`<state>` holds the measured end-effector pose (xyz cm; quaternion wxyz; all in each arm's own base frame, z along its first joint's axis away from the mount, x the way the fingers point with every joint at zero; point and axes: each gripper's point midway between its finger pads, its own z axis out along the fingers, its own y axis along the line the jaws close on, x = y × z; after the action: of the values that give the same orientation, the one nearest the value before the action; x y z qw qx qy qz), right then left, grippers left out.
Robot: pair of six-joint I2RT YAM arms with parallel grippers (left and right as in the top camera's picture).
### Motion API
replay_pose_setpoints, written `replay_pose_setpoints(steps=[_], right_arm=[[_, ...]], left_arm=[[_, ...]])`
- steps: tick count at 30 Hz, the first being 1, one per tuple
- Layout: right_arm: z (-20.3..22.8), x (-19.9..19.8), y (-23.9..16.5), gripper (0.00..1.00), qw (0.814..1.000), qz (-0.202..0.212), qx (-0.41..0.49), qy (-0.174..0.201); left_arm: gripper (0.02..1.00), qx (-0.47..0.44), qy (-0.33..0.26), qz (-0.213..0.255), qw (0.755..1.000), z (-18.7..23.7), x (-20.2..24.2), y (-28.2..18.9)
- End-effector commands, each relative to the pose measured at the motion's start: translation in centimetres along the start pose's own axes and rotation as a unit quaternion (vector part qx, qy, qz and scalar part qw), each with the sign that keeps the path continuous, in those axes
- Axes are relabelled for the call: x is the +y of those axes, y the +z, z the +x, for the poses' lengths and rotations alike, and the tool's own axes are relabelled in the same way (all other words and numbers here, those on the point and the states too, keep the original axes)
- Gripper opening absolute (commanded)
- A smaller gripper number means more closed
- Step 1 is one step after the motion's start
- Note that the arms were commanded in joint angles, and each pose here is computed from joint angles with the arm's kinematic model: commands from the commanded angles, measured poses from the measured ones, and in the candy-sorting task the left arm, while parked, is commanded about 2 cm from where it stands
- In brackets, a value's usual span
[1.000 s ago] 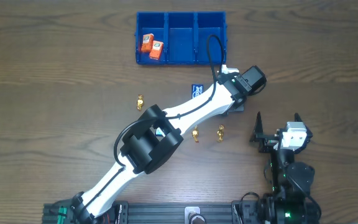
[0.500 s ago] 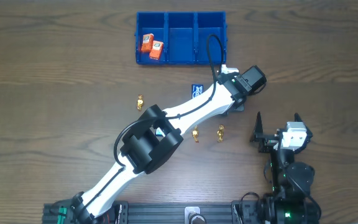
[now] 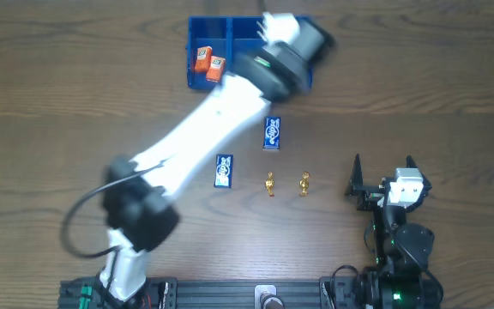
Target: Sort Candies Into Trays
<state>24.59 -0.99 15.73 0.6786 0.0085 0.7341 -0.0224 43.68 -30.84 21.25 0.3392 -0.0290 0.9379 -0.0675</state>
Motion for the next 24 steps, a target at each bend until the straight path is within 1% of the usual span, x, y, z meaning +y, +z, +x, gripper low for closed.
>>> replay_pose_setpoints(steps=[1, 6, 13, 19, 24], right_arm=[[0.1, 0.0, 0.0, 0.998, 1.000, -0.001, 0.000, -0.007], [0.1, 0.0, 0.0, 0.998, 1.000, -0.001, 0.000, -0.007], [0.1, 0.0, 0.0, 0.998, 1.000, -0.001, 0.000, -0.007], [0.1, 0.0, 0.0, 0.998, 1.000, -0.001, 0.000, -0.007], [0.1, 0.0, 0.0, 0.998, 1.000, -0.001, 0.000, -0.007]], left_arm=[[0.345, -0.001, 0.016, -0.035, 0.999, -3.9, 6.5, 1.6], [0.340, 0.033, 0.019, -0.043, 0.998, -4.2, 10.4, 4.7], [0.351, 0.065, 0.014, -0.056, 0.996, -3.7, 13.8, 7.9], [0.351, 0.084, 0.012, -0.039, 0.996, -3.2, 14.4, 9.3], [0.397, 0.094, 0.012, -0.039, 0.995, -2.5, 14.5, 10.6]])
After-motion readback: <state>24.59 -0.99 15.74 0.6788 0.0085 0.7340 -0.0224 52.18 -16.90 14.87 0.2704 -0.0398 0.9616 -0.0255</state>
